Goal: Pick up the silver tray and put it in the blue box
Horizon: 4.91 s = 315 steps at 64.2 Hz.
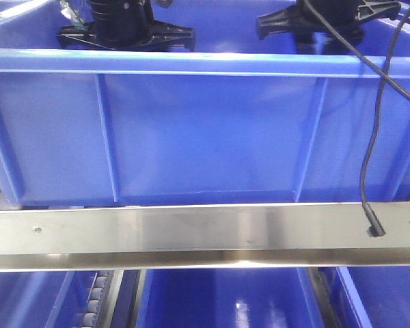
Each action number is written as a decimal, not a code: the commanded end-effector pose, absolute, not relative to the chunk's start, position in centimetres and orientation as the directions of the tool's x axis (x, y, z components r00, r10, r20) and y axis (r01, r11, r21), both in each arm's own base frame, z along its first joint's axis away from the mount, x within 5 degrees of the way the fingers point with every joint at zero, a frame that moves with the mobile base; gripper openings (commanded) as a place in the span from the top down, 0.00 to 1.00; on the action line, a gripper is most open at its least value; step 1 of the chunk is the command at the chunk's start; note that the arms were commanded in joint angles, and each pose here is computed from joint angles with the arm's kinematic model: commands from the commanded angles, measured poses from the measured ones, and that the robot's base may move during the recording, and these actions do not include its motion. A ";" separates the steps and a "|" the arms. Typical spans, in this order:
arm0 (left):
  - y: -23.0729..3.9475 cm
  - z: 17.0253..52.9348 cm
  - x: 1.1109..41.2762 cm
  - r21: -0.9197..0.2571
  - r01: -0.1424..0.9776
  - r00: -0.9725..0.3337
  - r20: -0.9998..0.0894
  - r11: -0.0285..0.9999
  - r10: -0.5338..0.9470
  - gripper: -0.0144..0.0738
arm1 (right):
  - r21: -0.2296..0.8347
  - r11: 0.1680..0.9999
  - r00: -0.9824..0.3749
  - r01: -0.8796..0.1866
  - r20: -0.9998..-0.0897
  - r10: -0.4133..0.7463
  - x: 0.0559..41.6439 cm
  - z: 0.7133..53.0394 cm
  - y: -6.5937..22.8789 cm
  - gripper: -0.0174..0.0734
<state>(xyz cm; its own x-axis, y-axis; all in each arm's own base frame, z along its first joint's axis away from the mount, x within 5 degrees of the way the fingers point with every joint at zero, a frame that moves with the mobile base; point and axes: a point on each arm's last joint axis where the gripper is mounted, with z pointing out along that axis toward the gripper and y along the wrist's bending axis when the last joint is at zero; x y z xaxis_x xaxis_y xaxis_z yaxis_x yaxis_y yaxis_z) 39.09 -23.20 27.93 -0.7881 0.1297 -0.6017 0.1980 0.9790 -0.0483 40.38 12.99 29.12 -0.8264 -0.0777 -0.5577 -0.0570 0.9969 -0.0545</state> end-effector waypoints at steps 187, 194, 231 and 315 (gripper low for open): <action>-0.9 29.0 2.9 -0.052 0.226 0.101 -0.992 0.973 -0.076 0.94 | 0.089 0.903 -0.070 -0.420 -0.995 0.065 3.9 35.4 1.0 0.75; -0.6 26.2 3.8 -0.057 0.110 0.110 -0.991 0.992 -0.070 0.94 | 0.089 0.903 -0.071 -0.419 -0.995 0.065 3.9 35.4 1.0 0.75; -0.3 21.1 5.4 -0.063 0.068 0.145 -0.987 0.996 -0.072 0.94 | 0.089 0.904 -0.072 -0.419 -0.995 0.064 3.9 35.4 0.9 0.75; -0.3 21.1 5.4 -0.063 0.068 0.145 -0.987 0.996 -0.072 0.94 | 0.001 0.999 0.146 -0.036 -0.989 0.007 6.2 21.2 0.2 0.75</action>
<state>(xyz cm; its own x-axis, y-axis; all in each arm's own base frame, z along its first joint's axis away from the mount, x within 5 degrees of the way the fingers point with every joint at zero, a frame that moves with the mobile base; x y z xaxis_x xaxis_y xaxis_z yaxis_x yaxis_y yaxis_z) 5.65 -0.37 20.16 0.0427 -0.0599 -0.9973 0.0661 0.9962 -0.0570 6.31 0.23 20.70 0.0134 0.0152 -0.9998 -0.0360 0.9992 0.0147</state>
